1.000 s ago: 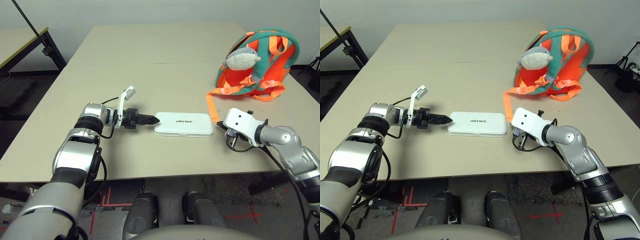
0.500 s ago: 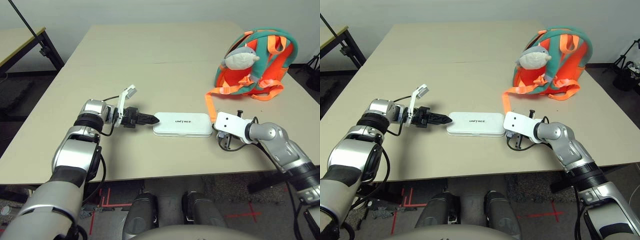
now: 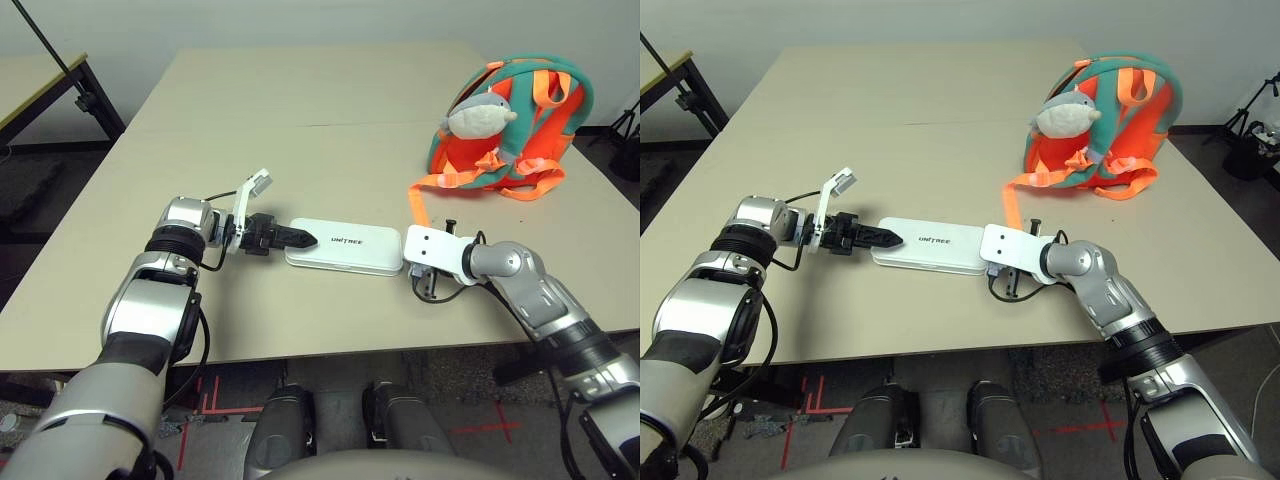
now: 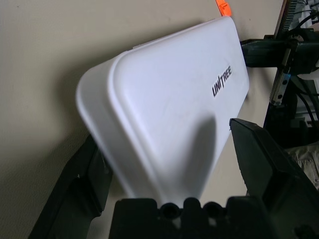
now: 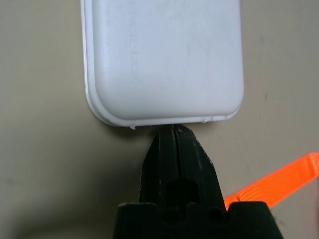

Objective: Put the pencil case into the backpack and zip it.

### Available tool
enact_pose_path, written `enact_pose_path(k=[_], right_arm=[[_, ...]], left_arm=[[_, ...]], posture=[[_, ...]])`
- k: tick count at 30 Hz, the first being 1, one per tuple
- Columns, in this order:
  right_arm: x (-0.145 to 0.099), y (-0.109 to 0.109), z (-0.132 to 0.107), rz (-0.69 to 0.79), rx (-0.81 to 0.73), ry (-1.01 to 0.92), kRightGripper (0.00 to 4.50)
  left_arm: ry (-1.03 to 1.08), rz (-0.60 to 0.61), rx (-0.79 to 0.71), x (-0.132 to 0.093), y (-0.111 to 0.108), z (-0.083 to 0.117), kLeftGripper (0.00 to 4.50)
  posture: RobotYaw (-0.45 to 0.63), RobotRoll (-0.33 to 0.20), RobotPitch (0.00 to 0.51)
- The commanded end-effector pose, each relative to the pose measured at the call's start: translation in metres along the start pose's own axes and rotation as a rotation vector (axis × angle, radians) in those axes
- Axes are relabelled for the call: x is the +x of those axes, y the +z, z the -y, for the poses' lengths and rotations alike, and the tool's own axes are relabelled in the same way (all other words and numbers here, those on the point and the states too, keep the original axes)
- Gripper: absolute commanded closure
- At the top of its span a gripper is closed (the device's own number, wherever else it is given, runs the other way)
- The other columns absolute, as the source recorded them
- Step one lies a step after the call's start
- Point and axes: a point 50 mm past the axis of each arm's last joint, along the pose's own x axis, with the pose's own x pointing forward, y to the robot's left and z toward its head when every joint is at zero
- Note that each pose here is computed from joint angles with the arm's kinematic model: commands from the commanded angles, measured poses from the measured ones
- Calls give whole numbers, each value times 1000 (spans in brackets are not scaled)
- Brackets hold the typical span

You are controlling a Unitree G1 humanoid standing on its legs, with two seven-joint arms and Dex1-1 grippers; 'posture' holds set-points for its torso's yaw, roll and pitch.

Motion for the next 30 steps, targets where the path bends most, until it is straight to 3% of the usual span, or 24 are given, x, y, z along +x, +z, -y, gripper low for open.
enact_pose_path(k=[1,17,26,29,30], right_arm=[[1,10,1,28,-31,12,4453],[-10,-4,-1,5,42,-8,4453],[-19,-15,-2,-22,76,-18,4453],[-18,-14,-3,-19,78,-15,4500],[-18,-14,-4,-18,79,-15,4500]], left_arm=[[-17,0,-4,5,-5,-2,0],[-89,145,-3,-5,9,4,0],[-114,112,-24,-10,7,7,0],[-109,88,-29,-10,4,5,586],[-109,82,-30,-10,3,5,224]], posture=[[69,0,80],[74,0,84],[76,0,87],[75,0,88],[75,0,88]])
